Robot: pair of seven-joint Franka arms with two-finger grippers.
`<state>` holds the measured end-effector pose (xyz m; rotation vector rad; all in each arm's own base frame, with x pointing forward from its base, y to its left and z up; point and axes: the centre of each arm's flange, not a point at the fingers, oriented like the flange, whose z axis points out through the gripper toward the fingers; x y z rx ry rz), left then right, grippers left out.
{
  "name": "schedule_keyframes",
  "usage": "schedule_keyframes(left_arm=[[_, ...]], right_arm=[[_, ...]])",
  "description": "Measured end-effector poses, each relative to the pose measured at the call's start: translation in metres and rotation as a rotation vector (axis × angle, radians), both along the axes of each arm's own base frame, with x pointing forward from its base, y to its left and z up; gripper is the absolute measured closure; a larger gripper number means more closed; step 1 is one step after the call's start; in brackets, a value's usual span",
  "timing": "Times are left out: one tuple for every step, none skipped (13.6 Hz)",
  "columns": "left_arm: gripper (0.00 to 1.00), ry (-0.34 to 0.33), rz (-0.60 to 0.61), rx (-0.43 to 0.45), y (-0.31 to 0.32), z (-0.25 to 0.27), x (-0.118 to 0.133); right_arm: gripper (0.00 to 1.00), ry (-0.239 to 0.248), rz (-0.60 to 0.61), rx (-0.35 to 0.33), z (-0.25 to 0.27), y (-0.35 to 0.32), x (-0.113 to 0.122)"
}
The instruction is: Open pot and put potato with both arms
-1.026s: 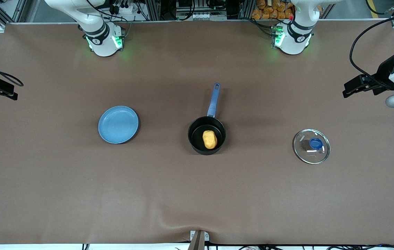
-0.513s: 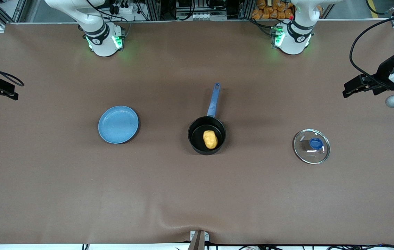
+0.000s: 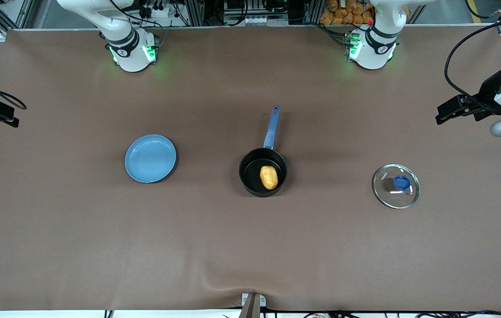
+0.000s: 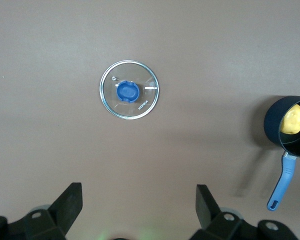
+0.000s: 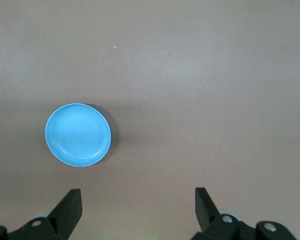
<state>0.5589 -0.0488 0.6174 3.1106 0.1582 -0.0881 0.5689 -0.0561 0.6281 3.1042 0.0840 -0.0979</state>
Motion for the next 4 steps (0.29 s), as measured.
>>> schedule_keyframes(left_arm=[[0.00,0.000,0.000,0.000,0.0000,0.0000,0.0000],[0.00,0.000,0.000,0.000,0.0000,0.0000,0.0000],[0.00,-0.001,0.000,0.000,0.0000,0.0001,0.0001],[0.00,-0.001,0.000,0.000,0.0000,0.0001,0.0001]], right_arm=[[0.00,0.000,0.000,-0.005,0.0000,-0.0007,-0.0001],[0.00,0.001,-0.002,-0.009,0.0002,-0.0019,-0.0002],[0.00,0.003,-0.007,-0.012,0.0002,-0.0048,-0.0008],[0.00,0.008,-0.013,-0.011,-0.0001,-0.0085,-0.0019]])
